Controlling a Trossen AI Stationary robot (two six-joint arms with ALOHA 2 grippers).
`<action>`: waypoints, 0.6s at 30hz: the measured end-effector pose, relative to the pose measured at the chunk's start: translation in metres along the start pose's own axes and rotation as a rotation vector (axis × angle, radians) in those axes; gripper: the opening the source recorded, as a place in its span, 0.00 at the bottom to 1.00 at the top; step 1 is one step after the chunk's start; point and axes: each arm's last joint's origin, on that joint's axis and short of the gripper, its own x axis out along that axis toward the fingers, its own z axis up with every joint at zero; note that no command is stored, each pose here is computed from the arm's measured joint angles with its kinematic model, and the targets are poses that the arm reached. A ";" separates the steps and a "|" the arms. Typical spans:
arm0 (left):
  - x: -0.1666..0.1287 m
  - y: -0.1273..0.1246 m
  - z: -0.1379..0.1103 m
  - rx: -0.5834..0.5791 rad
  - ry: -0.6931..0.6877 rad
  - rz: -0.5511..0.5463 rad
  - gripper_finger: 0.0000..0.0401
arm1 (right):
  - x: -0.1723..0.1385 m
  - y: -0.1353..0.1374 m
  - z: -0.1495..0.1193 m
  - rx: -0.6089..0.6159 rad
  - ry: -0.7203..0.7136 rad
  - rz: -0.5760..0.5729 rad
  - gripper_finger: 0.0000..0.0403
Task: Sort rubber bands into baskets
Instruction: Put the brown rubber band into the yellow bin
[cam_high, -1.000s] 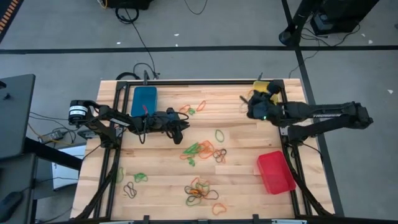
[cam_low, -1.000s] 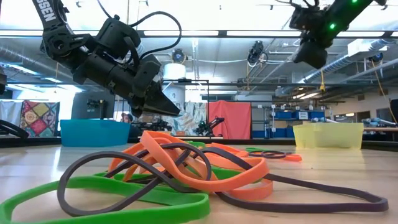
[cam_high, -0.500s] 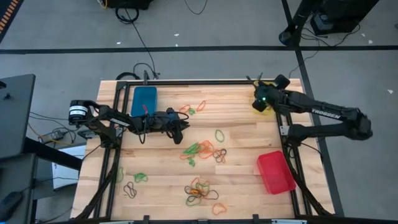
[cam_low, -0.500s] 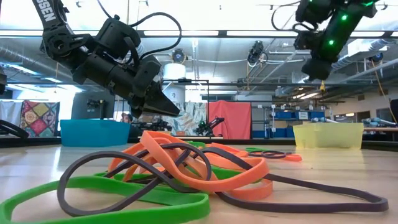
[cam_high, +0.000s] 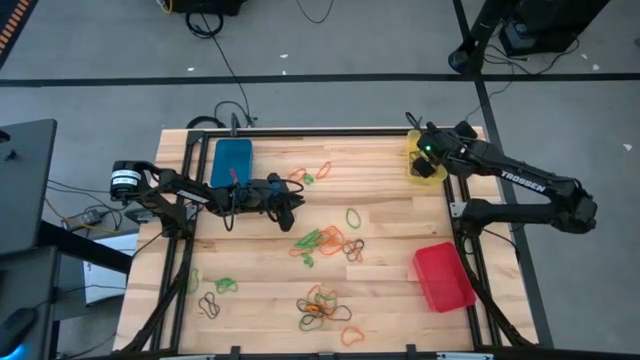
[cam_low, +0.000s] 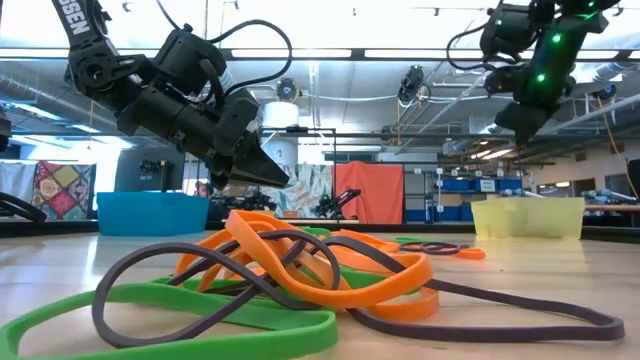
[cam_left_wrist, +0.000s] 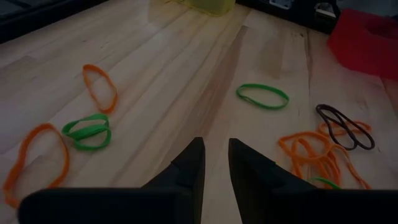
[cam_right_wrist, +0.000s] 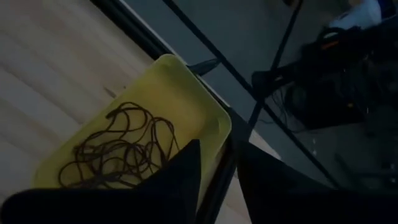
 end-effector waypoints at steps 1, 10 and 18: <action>0.000 0.000 0.000 0.000 0.000 0.000 0.19 | 0.000 0.000 0.000 0.009 0.001 0.011 0.29; 0.000 0.000 0.000 0.000 0.000 0.001 0.19 | -0.001 0.051 -0.005 0.040 -0.096 0.710 0.29; 0.000 0.000 0.000 0.000 0.003 0.001 0.19 | 0.001 0.121 -0.052 -0.099 -0.347 1.043 0.29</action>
